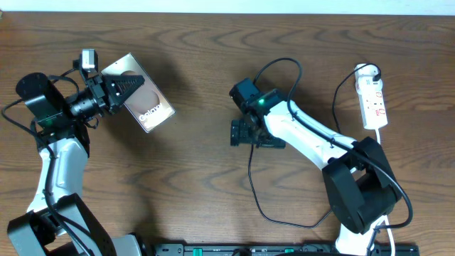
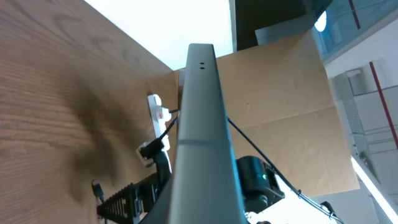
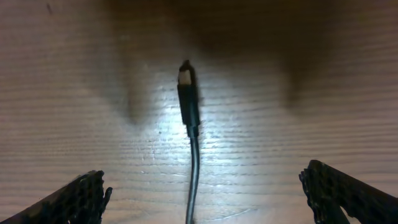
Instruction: Plug charger to phone and switch on socket
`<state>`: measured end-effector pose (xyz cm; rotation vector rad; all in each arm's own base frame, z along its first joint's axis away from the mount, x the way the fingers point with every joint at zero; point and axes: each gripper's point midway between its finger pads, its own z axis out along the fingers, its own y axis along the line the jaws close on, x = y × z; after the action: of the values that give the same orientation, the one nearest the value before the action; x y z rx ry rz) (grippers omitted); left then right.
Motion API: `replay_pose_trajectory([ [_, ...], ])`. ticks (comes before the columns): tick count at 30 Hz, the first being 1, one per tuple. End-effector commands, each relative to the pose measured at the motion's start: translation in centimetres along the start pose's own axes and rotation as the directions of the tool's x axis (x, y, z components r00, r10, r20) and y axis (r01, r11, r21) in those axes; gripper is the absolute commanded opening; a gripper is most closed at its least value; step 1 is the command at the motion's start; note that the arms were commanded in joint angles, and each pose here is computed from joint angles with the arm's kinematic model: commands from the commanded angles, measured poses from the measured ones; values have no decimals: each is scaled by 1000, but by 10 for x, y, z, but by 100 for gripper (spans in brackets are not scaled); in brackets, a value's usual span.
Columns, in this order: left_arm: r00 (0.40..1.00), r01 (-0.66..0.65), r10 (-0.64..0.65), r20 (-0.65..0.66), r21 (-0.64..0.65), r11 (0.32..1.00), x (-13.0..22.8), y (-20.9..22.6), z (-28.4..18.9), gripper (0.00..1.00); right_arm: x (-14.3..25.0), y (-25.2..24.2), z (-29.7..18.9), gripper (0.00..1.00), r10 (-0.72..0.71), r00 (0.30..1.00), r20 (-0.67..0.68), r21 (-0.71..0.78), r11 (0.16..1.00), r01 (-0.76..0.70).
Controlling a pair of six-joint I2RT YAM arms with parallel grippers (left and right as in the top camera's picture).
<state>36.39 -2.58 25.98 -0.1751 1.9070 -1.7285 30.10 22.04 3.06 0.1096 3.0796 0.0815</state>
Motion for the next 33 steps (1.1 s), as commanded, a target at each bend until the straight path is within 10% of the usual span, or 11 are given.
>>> replay_pose_trajectory([
  [1,999,-41,42,-21,15,999,4,-7,-1,8,8,1,11,98,12,1000,-24,9,1000,-12],
  [28,998,-60,60,-21,16,998,4,-7,-1,8,8,8,57,1,3,998,-61,13,1000,-2],
  [33,998,-60,60,-21,16,998,4,-7,-1,8,20,27,55,1,-59,990,-128,-98,994,47],
])
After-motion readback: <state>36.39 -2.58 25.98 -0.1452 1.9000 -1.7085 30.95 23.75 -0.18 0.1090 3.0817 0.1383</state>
